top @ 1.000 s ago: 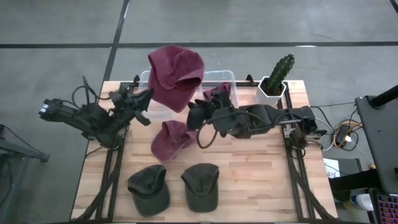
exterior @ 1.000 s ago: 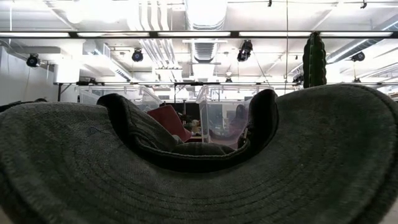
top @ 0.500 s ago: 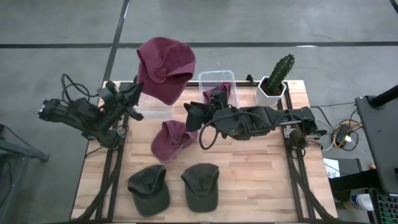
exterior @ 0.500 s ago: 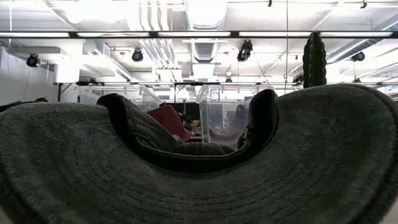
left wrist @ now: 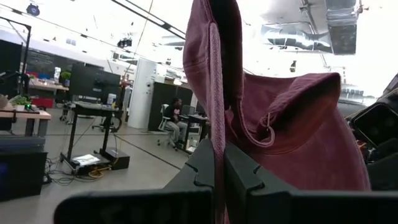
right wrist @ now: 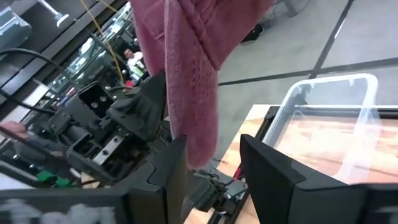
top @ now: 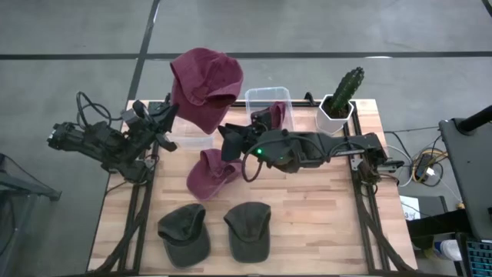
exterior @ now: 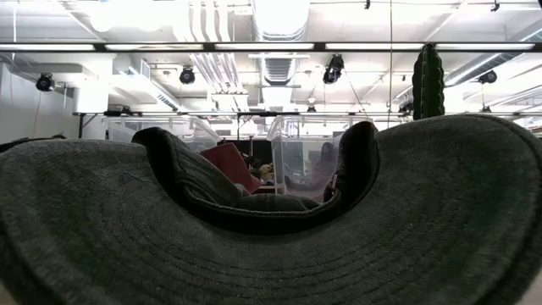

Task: Pick & Place hat
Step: Put the right red cap into the right transparent bin

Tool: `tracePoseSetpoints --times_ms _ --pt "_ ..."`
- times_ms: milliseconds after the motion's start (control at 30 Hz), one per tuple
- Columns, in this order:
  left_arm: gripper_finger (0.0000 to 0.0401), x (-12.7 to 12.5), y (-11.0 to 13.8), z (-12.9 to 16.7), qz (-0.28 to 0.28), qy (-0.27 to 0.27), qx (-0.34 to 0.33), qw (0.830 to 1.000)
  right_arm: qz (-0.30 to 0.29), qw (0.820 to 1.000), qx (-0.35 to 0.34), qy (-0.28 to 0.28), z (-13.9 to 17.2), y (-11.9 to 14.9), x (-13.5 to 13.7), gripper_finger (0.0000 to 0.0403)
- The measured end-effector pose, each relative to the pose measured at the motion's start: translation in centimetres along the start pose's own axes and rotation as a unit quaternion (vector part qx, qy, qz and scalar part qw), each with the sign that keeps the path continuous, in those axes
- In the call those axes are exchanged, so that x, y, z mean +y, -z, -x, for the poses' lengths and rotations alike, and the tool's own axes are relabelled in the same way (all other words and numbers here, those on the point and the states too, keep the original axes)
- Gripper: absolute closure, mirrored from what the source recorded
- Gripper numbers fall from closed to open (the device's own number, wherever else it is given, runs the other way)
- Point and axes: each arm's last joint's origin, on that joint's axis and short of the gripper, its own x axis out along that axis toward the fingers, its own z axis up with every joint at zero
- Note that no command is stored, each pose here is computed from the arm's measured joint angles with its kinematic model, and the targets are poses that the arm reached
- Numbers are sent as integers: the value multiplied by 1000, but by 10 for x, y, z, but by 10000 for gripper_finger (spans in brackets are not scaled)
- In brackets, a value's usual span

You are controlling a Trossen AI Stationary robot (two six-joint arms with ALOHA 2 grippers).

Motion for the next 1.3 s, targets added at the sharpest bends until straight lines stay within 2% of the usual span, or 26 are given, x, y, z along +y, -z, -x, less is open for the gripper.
tracePoseSetpoints --times_ms 233,967,1100,1233,1300 --pt "395 1 1 0 -36 -12 5 999 -5 999 24 -20 2 3 2 263" --pt "395 0 1 0 9 11 1 1000 11 1000 -9 8 -8 -8 -5 269" --pt "395 -1 2 0 7 13 4 1000 18 1000 -10 10 -11 -10 -7 297" --pt "393 -1 3 0 5 20 4 1000 29 1000 -2 5 -14 -12 -9 362" --pt "385 -2 1 0 8 44 -4 999 33 999 -1 5 -14 -13 -9 382"
